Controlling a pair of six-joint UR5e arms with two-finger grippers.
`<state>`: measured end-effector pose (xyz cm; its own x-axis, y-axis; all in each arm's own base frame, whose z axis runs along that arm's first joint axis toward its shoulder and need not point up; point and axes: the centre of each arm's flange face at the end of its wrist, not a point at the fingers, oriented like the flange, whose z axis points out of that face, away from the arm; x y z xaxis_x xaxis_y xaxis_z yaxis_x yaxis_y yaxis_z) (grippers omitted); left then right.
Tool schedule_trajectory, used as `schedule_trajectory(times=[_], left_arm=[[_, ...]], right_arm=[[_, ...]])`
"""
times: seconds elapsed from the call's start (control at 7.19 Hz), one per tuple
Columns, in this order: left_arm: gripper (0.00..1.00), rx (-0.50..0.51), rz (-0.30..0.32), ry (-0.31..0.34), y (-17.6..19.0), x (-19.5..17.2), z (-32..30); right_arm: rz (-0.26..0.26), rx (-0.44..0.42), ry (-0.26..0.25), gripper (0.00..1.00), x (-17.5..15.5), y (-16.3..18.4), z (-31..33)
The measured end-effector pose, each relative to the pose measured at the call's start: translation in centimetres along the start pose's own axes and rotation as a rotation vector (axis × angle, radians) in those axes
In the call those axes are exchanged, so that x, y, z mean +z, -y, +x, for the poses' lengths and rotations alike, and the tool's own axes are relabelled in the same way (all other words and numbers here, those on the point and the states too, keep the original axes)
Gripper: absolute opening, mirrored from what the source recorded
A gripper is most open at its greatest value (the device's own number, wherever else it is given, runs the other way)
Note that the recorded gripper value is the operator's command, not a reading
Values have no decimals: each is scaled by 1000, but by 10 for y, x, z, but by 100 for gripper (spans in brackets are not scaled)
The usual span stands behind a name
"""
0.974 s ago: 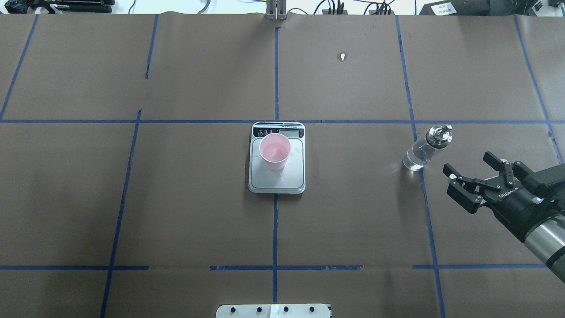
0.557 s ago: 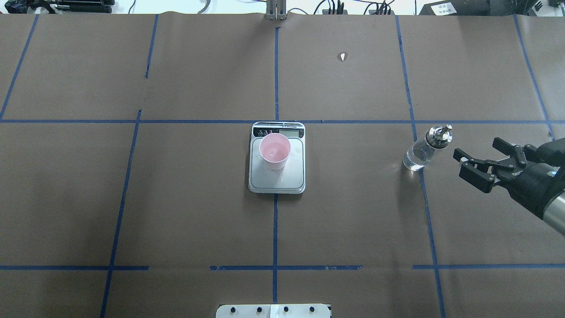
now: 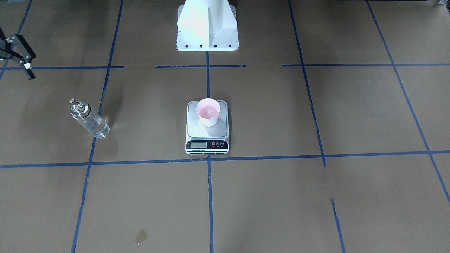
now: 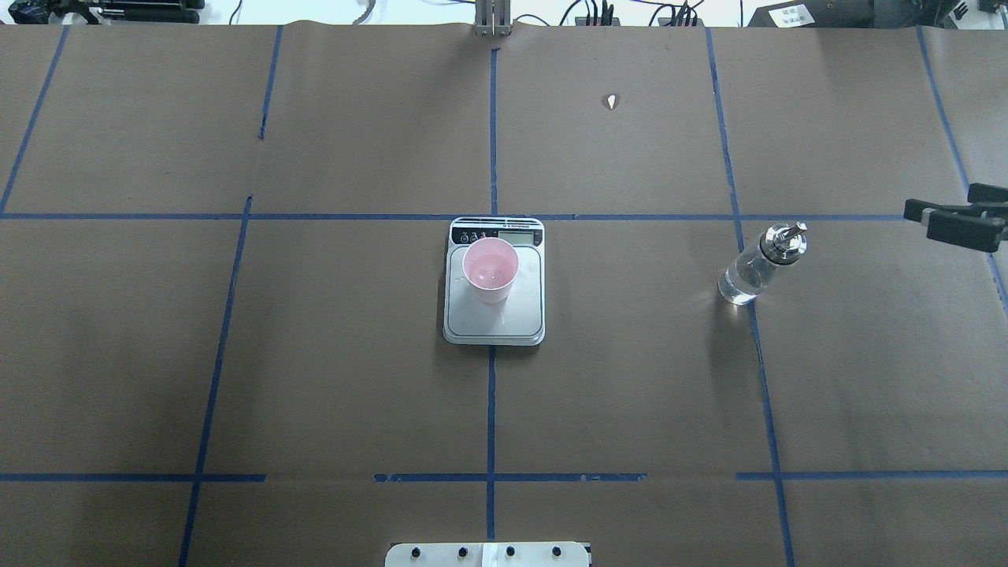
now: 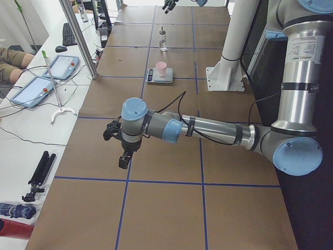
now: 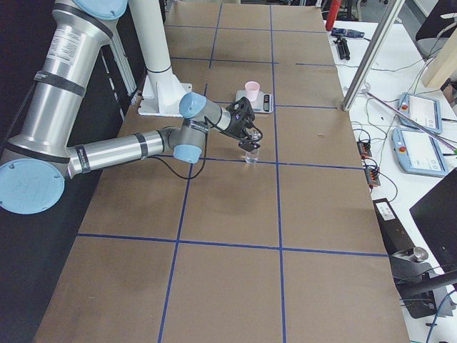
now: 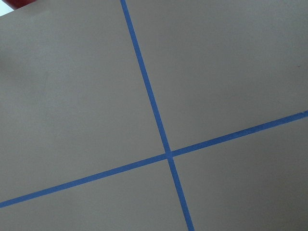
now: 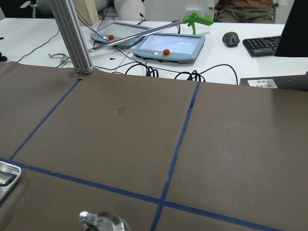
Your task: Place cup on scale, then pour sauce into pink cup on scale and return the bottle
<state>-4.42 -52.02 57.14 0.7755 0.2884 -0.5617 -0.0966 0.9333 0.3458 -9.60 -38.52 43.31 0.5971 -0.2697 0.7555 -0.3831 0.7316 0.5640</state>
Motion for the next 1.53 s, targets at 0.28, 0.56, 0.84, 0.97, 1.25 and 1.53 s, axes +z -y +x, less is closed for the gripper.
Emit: schedule_trajectory(times=[0.28,0.56,0.84,0.97,1.25,1.53], left_arm=[[100,0,0,0,0,0,0],[100,-21,-29,-3,-8,3,-1],[100,-45,-62,-7,-22,4,-1],[100,-44,-71,-8,-28,5,-2],[100,-29,-86,-11,-36,9,-4],[100,38,-123,-25,-53,19,-11]], right_arm=[[-129,97,14,100,-15,26,49],[-290,169,3,100,-17,22,72],[-396,131,-34,100,-14,23,88],[-449,119,-56,100,-8,31,91],[-548,65,-75,100,-17,38,119],[-629,67,-98,100,-39,32,160]])
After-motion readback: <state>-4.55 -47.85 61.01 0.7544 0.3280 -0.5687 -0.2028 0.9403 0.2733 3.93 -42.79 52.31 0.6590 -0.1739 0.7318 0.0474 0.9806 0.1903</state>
